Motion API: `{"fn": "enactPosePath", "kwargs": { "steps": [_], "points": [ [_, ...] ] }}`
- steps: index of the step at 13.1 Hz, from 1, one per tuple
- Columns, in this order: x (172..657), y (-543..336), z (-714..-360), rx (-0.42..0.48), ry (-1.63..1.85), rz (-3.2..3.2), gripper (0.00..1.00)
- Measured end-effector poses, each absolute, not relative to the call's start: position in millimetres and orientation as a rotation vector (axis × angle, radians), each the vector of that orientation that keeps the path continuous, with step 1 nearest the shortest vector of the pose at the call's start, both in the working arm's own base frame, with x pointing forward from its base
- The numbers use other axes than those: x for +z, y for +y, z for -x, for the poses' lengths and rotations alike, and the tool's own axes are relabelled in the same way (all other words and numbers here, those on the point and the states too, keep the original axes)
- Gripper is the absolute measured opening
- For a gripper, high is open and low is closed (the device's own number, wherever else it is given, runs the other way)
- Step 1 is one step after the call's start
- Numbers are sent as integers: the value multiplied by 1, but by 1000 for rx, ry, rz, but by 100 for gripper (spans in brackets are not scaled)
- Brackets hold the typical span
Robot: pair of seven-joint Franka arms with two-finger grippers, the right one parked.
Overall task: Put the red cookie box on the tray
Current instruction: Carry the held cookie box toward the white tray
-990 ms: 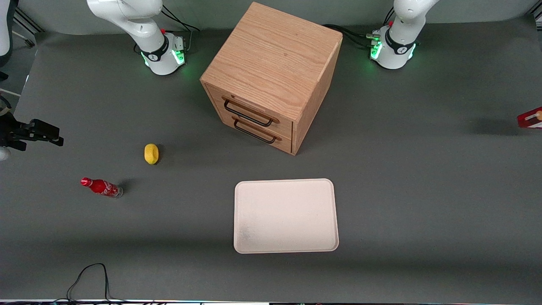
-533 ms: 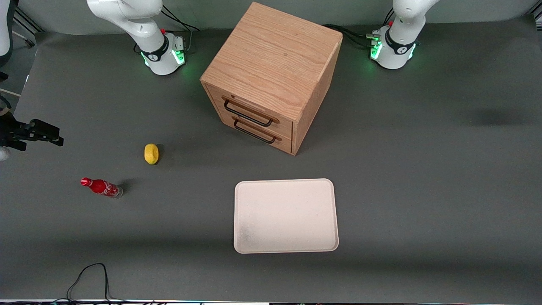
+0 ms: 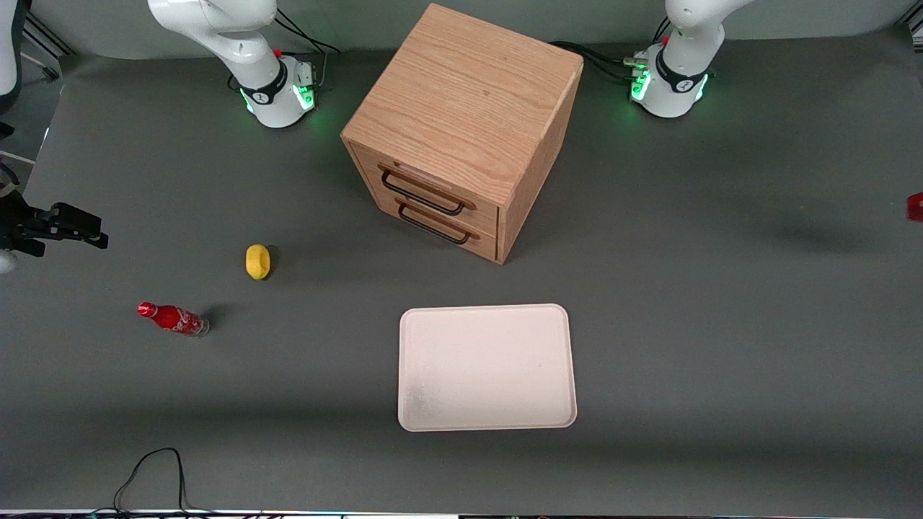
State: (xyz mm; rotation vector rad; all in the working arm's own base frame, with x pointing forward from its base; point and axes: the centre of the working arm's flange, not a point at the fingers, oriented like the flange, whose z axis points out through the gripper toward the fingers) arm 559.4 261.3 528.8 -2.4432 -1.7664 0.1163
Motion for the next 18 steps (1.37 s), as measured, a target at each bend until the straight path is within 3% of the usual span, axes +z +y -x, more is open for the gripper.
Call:
{"fn": "enactPosePath", "kwargs": {
  "steps": [8,15,18],
  "points": [
    [513,17,-644,123,-1215,2754,7],
    [503,-162,-661,183,-819,3046,7],
    [515,-217,-659,139,-688,3128,7]
  ]
}}
